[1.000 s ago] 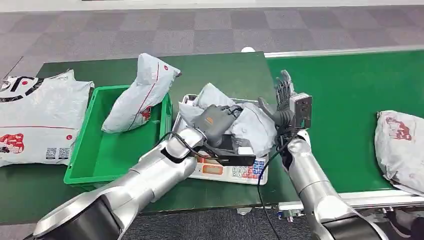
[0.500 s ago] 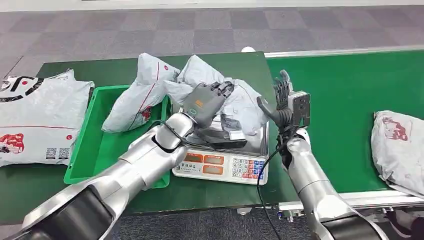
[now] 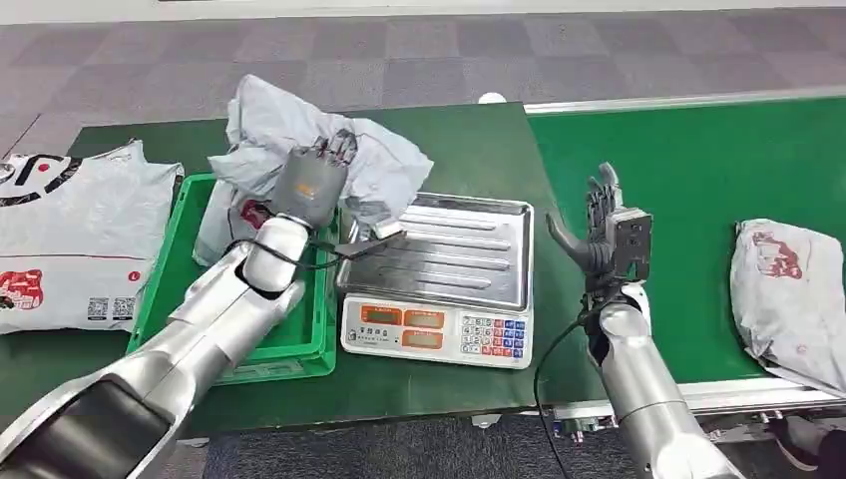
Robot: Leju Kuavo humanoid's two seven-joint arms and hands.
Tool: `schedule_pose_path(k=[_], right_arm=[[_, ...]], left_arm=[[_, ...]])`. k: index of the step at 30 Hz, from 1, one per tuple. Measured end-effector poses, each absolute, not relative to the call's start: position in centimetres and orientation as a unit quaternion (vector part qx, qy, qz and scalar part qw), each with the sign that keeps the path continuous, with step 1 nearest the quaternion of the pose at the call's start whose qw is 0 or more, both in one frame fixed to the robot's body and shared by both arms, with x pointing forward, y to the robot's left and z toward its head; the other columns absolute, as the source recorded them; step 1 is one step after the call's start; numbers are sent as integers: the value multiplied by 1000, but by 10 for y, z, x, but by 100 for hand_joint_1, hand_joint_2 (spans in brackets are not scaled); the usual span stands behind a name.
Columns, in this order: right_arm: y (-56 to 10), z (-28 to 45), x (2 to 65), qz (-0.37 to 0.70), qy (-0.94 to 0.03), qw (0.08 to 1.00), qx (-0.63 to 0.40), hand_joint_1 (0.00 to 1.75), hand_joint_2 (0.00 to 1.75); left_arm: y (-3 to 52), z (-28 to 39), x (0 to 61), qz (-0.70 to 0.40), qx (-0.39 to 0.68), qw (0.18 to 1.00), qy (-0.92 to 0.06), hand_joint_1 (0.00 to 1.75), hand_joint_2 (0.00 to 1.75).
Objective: Moved the parcel from conveyor to table for the left to box.
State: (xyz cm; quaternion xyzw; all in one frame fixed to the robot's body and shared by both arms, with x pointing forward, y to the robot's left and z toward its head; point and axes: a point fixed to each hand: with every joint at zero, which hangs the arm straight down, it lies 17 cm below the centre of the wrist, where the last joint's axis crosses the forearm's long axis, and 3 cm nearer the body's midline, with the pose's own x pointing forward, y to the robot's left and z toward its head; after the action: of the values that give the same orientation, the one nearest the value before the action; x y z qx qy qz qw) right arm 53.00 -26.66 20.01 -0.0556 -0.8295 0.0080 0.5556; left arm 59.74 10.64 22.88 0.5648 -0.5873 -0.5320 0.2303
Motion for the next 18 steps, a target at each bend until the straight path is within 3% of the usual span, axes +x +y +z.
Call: schedule_pose_path(k=[7, 18], right_arm=[[-308, 188, 500, 0, -827, 555, -89, 0, 175], [-326, 193, 494, 6, -833, 546, -93, 0, 175]], left_arm=[[192, 150, 538, -511, 559, 304, -578, 175, 175], [297, 135, 458, -441, 609, 362, -550, 175, 175]])
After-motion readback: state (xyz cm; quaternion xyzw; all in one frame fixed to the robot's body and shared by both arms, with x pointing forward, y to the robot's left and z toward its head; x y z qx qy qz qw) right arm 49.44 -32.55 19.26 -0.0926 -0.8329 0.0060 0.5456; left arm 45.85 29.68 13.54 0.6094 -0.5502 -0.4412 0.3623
